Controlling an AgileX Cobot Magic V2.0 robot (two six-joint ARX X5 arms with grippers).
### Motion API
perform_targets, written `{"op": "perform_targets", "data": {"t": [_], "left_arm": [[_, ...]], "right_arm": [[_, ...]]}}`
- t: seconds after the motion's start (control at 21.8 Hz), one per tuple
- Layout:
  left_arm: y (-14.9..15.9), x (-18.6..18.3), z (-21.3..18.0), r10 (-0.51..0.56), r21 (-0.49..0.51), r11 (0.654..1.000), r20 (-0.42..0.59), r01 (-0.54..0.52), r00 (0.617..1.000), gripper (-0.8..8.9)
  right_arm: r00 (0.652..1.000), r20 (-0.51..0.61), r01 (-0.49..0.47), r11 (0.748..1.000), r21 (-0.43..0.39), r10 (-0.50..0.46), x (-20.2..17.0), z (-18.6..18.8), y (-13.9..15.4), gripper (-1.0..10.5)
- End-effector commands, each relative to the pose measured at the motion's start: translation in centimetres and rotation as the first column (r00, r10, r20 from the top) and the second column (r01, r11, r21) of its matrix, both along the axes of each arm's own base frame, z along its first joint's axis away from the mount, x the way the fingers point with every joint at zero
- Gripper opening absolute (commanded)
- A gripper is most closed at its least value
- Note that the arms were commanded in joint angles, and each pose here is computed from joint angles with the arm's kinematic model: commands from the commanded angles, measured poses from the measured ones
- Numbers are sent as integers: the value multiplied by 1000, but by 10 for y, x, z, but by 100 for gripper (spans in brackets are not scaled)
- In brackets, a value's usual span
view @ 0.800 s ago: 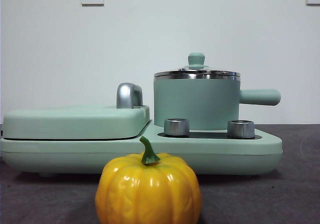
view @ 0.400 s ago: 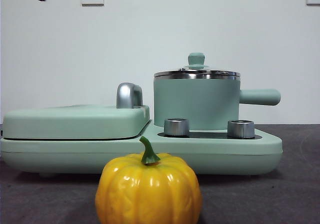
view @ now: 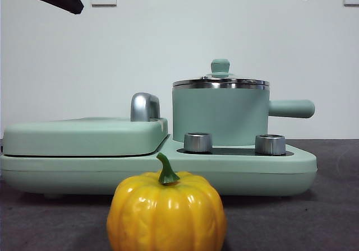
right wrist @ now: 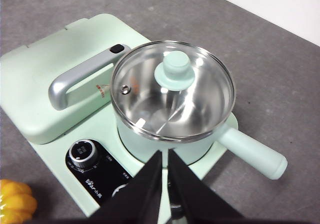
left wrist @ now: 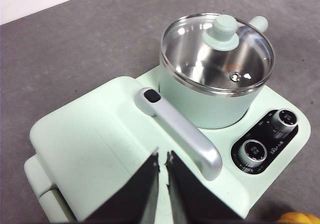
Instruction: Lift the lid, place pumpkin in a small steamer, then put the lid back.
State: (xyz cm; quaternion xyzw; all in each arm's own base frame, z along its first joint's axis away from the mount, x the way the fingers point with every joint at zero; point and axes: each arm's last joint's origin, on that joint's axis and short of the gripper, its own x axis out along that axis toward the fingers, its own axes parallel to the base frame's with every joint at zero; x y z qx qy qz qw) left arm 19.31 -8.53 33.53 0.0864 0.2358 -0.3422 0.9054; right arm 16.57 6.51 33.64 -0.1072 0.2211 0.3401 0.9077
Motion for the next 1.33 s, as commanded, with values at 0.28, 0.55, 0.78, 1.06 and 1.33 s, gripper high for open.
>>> {"op": "perform_targets", "data": {"t": [0.28,0.55,0.78,1.06,1.33], "left_arm": [[-3,1,7,-28,-2,1000,36,28,999,309],[-8,-1,7,-96,54,994,84,91,992,312],[-12,-2,8,-163,116,982,138,148,977,312],[-16,1,10,-181,115,980,189,161,965,312],[-29,7,12,-198,77,980,233,185,952,312]], "right_arm": [[999,31,-9,1000,-1,9,1,7,1,250],[999,30,-19,1000,-2,19,0,7,3,263],[999,28,-28,1000,1,28,0,7,5,263],[999,26,-31,1000,4,31,-1,7,6,263],[999,29,-30,1000,5,30,-1,7,6,263]]}}
